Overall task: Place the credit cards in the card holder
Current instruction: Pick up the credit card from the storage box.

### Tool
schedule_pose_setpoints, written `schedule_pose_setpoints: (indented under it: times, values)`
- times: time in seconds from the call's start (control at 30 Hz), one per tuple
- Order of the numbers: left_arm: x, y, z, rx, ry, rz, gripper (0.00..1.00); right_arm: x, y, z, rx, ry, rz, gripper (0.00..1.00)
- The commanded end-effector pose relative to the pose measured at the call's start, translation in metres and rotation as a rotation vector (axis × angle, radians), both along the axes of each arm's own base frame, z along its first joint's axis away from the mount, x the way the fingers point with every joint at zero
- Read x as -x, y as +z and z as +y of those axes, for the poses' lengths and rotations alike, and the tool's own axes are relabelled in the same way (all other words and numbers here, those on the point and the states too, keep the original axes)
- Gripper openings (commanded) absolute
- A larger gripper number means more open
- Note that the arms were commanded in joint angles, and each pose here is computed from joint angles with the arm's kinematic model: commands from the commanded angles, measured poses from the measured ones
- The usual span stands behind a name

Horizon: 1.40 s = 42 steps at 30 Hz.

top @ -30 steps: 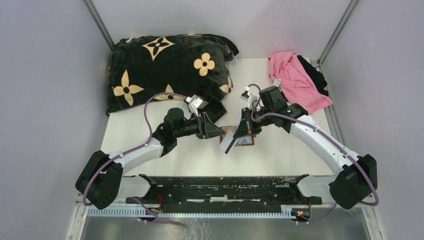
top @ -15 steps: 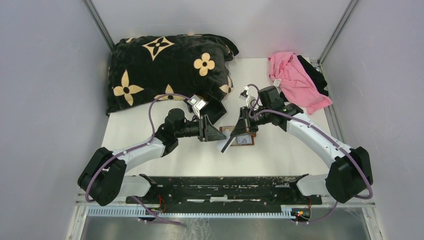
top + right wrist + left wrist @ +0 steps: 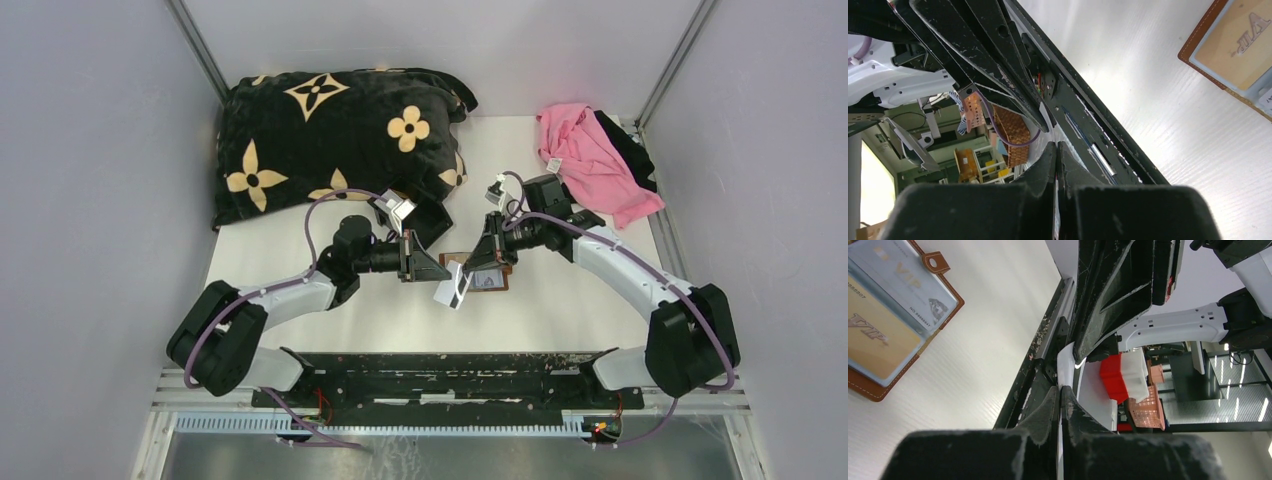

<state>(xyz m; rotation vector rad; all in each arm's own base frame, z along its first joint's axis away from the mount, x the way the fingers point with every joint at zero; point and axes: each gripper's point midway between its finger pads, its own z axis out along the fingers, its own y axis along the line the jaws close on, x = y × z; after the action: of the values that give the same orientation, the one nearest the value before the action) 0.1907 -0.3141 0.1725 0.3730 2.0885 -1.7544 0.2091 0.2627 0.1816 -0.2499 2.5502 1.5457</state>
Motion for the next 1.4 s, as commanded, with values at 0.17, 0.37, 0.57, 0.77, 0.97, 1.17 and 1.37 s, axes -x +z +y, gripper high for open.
schedule_pose_setpoints:
  times: [0.17, 0.37, 0.57, 0.77, 0.97, 1.17, 1.37]
  values:
    - [-0.01, 0.013, -0.009, 0.042, 0.032, -0.023, 0.03, -0.033, 0.014, -0.002, -0.008, -0.073, -0.13, 0.4]
    - [-0.037, 0.015, -0.007, 0.033, 0.199, -0.021, 0.03, -0.053, 0.022, -0.033, 0.189, -0.199, -0.329, 0.45]
    - [-0.061, 0.02, -0.001, 0.004, 0.35, -0.021, 0.03, -0.093, 0.067, -0.095, 0.45, -0.46, -0.695, 0.52]
    - [-0.086, 0.028, 0.002, -0.036, 0.463, -0.052, 0.03, -0.142, 0.115, -0.166, 0.619, -0.951, -0.891, 0.83]
    - [-0.097, 0.036, -0.005, -0.041, 0.463, -0.074, 0.03, -0.158, 0.128, -0.169, 0.604, -1.049, -0.867, 0.99]
    - [-0.102, 0.037, -0.008, -0.036, 0.46, -0.081, 0.03, -0.152, 0.087, -0.129, 0.535, -0.813, -0.792, 0.93]
    - [-0.107, 0.036, -0.016, 0.016, 0.433, -0.054, 0.03, -0.127, 0.052, -0.09, 0.4, -0.628, -0.649, 0.69]
